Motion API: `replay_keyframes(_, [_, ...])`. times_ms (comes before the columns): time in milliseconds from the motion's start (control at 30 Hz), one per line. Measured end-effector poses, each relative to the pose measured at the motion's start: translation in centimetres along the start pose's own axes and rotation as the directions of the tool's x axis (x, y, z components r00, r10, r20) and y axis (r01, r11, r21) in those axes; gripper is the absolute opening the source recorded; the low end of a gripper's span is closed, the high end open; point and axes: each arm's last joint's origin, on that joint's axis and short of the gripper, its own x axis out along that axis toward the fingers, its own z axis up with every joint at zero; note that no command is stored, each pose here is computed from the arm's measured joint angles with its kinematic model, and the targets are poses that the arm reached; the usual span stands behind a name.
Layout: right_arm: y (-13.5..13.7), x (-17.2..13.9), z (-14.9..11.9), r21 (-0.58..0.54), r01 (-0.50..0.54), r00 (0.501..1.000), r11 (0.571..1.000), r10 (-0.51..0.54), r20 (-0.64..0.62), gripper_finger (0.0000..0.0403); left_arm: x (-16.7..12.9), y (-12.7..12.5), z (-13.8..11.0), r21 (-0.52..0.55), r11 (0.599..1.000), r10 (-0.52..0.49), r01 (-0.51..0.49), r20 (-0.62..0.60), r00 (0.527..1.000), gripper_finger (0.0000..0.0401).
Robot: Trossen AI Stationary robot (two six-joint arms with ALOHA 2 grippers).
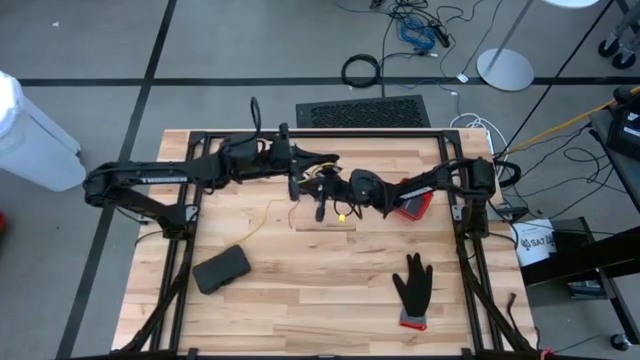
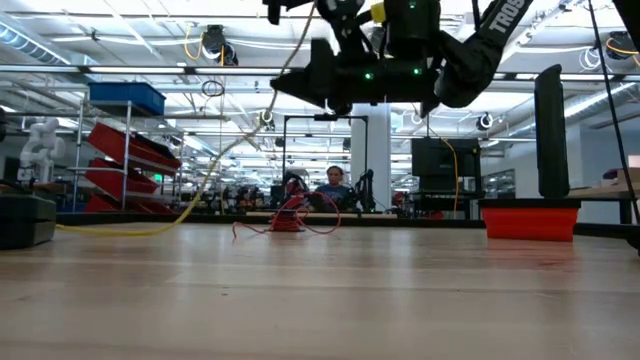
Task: Coil cords
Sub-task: Coil the yellow wire onto the black spool
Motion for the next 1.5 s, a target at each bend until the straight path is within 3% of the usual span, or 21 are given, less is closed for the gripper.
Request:
replay_keyframes(267, [-1.0,-0.5,0.0,0.007,0.081,0.987,0.997,-0.079,-0.143,0.0001,-2.5,0.3,0.0,0.091,0.993,0.087,-0.073,-0.171,0.981,0.0000])
replay_keyframes(667, [-2.2,-2.3,3.3,-0.025,0.187,0.953,0.982,-0.188,-0.236,0.0000,-3.6,0.2,-2.2,0.179,0.982,0.131,-0.059,-0.422,0.897,0.0000])
replay_keyframes(833, [-2.4,-3.0,4.5,-0.015,0.188,0.950,0.982,-0.185,-0.252,0.0000,-3.8,0.5,-2.5,0.285,0.951,0.244,-0.120,-0.457,0.855,0.0000])
replay_keyframes(1300, [-2.0,-3.4,5.2,0.025,0.175,0.956,0.984,-0.163,-0.244,0.0000,-0.2,0.3,-6.7,0.426,0.896,0.371,-0.125,-0.563,0.738,0.0000])
replay_keyframes(1500, [-2.0,-3.3,5.5,0.049,0.181,0.962,0.982,-0.167,-0.215,0.0000,1.7,0.4,-7.2,0.445,0.867,0.442,-0.222,-0.485,0.755,0.0000])
